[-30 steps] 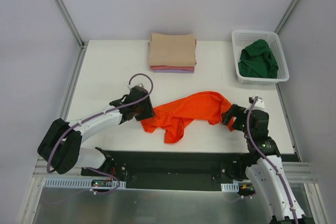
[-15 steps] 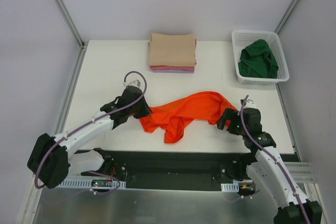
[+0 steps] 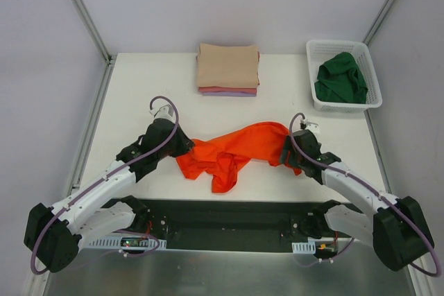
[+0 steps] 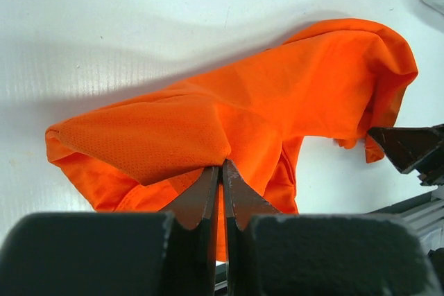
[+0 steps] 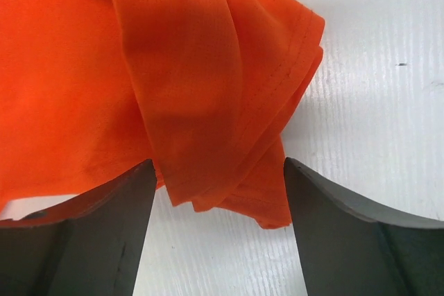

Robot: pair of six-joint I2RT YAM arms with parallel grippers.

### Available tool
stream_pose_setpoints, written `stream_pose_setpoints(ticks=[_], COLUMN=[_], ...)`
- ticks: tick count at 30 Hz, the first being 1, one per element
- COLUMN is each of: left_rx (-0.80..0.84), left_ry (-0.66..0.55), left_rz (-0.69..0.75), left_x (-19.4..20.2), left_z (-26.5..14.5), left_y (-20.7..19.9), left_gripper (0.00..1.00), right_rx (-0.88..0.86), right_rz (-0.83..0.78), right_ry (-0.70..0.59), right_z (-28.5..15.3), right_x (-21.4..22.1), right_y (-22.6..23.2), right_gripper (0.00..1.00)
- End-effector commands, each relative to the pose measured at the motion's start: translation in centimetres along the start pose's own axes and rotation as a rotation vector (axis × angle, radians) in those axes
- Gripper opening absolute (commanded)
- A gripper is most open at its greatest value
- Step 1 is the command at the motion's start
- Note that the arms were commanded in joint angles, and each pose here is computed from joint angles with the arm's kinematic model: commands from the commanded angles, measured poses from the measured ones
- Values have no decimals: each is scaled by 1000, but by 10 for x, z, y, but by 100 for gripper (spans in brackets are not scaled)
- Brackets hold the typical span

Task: Fold and stack the t-shirts
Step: Flatten out the tshirt

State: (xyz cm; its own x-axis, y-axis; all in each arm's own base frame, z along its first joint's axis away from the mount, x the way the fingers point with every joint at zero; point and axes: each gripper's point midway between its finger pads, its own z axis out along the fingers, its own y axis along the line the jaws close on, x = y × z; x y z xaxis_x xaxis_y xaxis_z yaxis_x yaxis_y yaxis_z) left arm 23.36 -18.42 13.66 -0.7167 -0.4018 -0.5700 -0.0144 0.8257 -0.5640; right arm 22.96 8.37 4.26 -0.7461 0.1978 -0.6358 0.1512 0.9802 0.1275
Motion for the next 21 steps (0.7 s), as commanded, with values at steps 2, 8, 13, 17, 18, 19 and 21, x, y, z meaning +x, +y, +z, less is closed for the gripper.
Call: stream_pose_setpoints(ticks=[2,8,13,17,18,19,21], left_rx=[-30,-68,-72,-24,-8,5,40], left_ry=[-17,-79,-215,-310,-349,-382,-466], left_rz=[19,25,30,41,48,58,92], left_x=[-4,-19,-66,-115,-131,-144,-173], left_z=[2,0,-16,-43,-55,-65,-94], left_y=[7,13,3,-19,-27,-33,-53], left_gripper=[0,0,0,0,0,0,0], right_rx=[9,138,70,-82,-133,-189,-297], right_rz=[61,76,42,75,84,92,110], right_ry=[-60,-91,-150,-216,-239,-268,-323], right_z=[10,7,-28,-75,-88,-104,-138], right_x=[-21,-32,-65,-101,-113,-125,-148], right_y=[16,-3,5,22,26,31,41], right_gripper=[72,22,1,0,1,0,1])
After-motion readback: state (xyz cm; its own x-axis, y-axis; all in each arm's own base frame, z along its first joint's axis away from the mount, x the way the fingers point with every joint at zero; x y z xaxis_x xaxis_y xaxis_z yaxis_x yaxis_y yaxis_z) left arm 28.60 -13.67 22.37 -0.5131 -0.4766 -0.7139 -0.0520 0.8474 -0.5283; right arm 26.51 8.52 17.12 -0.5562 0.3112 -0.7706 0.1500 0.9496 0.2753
